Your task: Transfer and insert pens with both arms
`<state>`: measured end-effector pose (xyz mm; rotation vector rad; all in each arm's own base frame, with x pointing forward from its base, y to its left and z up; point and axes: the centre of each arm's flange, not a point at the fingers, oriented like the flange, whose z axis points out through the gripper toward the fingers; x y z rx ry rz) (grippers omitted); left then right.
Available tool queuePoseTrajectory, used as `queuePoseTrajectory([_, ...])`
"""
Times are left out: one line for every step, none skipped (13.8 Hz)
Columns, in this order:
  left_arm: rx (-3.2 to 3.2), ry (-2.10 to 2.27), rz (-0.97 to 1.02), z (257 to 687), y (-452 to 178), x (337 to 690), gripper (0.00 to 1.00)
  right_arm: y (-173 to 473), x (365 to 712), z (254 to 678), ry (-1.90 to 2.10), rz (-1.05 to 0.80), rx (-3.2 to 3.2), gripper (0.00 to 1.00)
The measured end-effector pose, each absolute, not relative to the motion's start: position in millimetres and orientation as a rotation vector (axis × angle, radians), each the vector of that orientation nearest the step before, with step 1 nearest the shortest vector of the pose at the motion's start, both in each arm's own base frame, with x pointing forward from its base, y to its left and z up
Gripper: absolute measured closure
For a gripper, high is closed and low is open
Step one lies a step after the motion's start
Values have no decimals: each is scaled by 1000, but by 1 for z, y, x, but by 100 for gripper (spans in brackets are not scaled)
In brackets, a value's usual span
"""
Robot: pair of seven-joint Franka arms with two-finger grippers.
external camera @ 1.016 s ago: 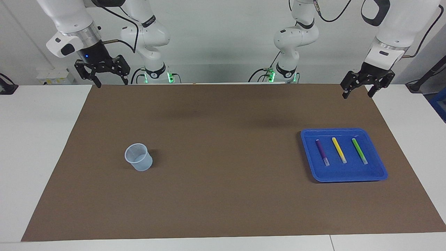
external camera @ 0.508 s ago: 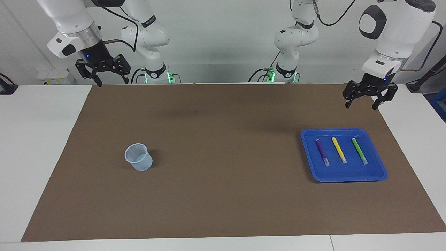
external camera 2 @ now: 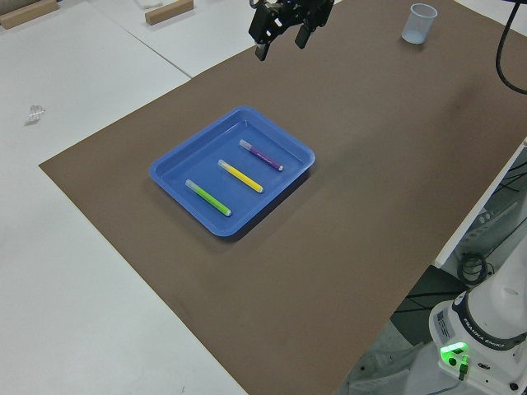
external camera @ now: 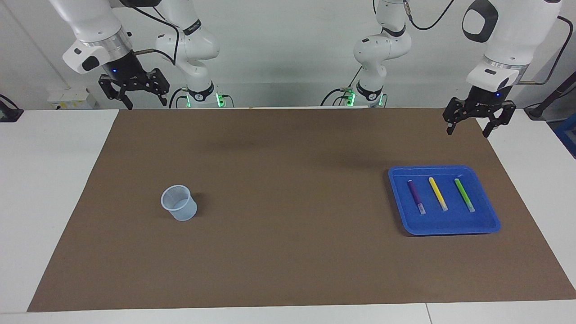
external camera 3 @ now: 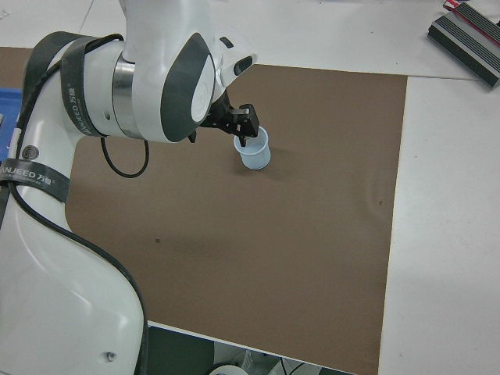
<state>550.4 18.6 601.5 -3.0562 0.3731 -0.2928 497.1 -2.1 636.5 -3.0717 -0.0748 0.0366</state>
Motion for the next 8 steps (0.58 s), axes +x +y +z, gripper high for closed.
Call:
queuePoseTrajectory([-3060, 366, -285, 599, 22, 552, 0, -3, 497, 637, -73, 39, -3071, 0])
queuePoseTrajectory([-3062, 358, -279, 596, 24, 552, 0, -3, 496, 637, -73, 43, -3071, 0])
queuePoseTrajectory([-3065, 347, -274, 595, 26, 553, 0, -3, 496, 637, -73, 44, -3071, 0])
queuePoseTrajectory([-3069, 335, -263, 591, 28, 552, 0, -2, 495, 637, -75, 43, -3071, 0])
queuePoseTrajectory([-3072, 325, -249, 585, 31, 551, 0, -1, 495, 638, -78, 41, -3071, 0])
queuePoseTrajectory([-3074, 309, -242, 578, 37, 551, 0, 0, 494, 639, -80, 39, -3071, 0])
queuePoseTrajectory([-3076, 284, -240, 571, 47, 551, 0, 0, 494, 639, -82, 38, -3072, 0])
queuePoseTrajectory([-3078, 259, -238, 567, 56, 551, 0, 0, 494, 639, -82, 38, -3072, 0])
